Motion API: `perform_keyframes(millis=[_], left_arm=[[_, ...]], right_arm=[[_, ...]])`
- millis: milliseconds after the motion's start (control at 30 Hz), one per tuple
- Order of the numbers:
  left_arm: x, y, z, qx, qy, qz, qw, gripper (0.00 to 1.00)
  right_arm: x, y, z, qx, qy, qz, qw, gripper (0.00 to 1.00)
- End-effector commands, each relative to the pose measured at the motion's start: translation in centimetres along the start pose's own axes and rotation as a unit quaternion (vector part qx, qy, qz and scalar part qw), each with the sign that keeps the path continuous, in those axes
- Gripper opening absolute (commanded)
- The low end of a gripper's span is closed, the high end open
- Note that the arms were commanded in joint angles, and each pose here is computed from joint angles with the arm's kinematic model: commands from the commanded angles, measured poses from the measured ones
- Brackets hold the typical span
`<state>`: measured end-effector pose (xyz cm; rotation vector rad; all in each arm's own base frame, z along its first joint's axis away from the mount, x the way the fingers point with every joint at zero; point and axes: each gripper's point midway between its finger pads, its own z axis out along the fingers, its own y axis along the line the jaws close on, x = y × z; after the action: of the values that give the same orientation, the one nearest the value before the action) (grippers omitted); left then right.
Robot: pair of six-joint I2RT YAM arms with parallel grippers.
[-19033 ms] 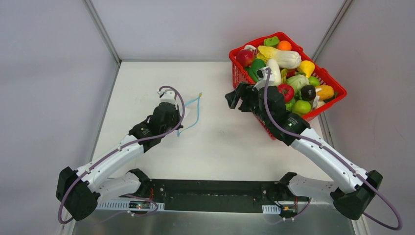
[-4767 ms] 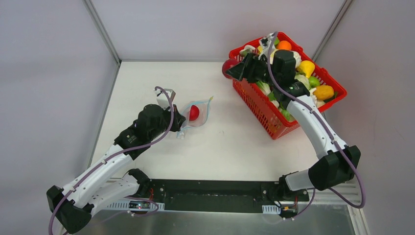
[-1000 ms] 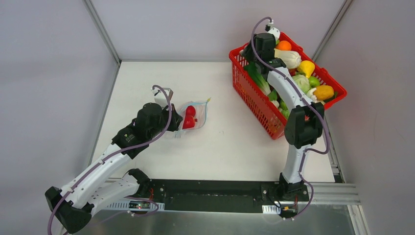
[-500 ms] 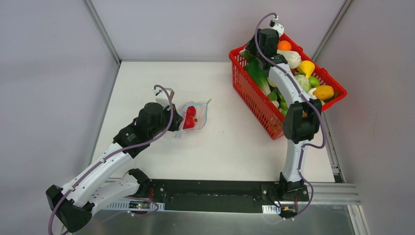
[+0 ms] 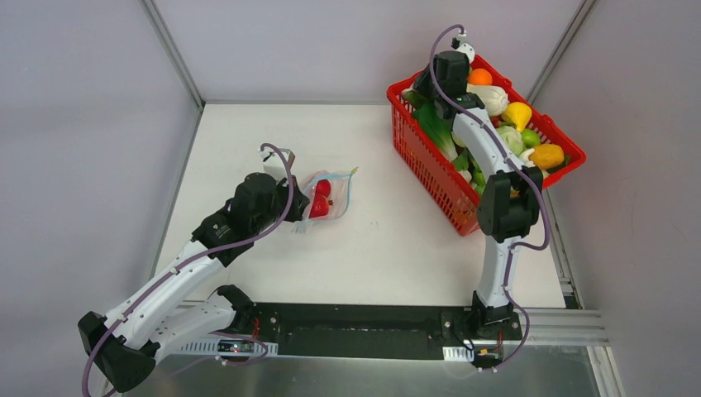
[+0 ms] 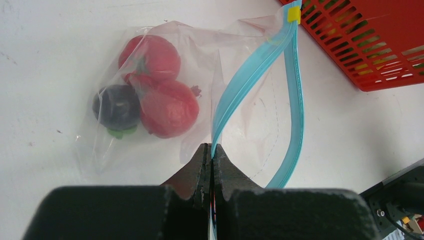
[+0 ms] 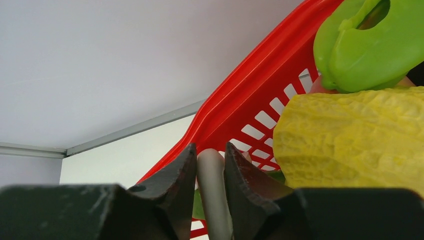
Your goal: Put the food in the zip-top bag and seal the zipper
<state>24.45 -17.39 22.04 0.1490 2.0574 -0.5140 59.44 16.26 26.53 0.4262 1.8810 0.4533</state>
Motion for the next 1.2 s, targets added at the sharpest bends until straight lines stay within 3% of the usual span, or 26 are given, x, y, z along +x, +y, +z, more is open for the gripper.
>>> perform_keyframes(millis=[0, 333, 733, 900, 1167], left_arm=[[-1.1, -0.3, -0.1, 0.007, -0.013, 0.002, 1.000, 0.00], [-1.1, -0.5, -0.2, 0.010, -0.015, -0.007, 1.000, 0.00], [-1.1, -0.7, 0.0, 0.015, -0.016, -0.016, 1.000, 0.00], [-1.2, -0.8, 0.0, 0.016, -0.019, -0.018, 1.000, 0.00], [-1.9, -1.1, -0.1, 0.018, -0.021, -0.025, 0.999, 0.00]], right_arm=[[-2.8, 2.1, -2.0, -0.030, -0.028, 0.012, 0.999, 0.28], [-6.4, 4.1, -5.4, -0.064, -0.063, 0.020, 0.996, 0.07], [-8.8, 5.7, -10.5, -0.122, -0.094, 0.040, 0.987, 0.02], [-6.7, 9.2, -14.8, -0.240, -0.030, 0.059, 0.969, 0.01], [1.7, 14.0, -23.9, -0.405, 0.114, 0.049, 0.906, 0.01]])
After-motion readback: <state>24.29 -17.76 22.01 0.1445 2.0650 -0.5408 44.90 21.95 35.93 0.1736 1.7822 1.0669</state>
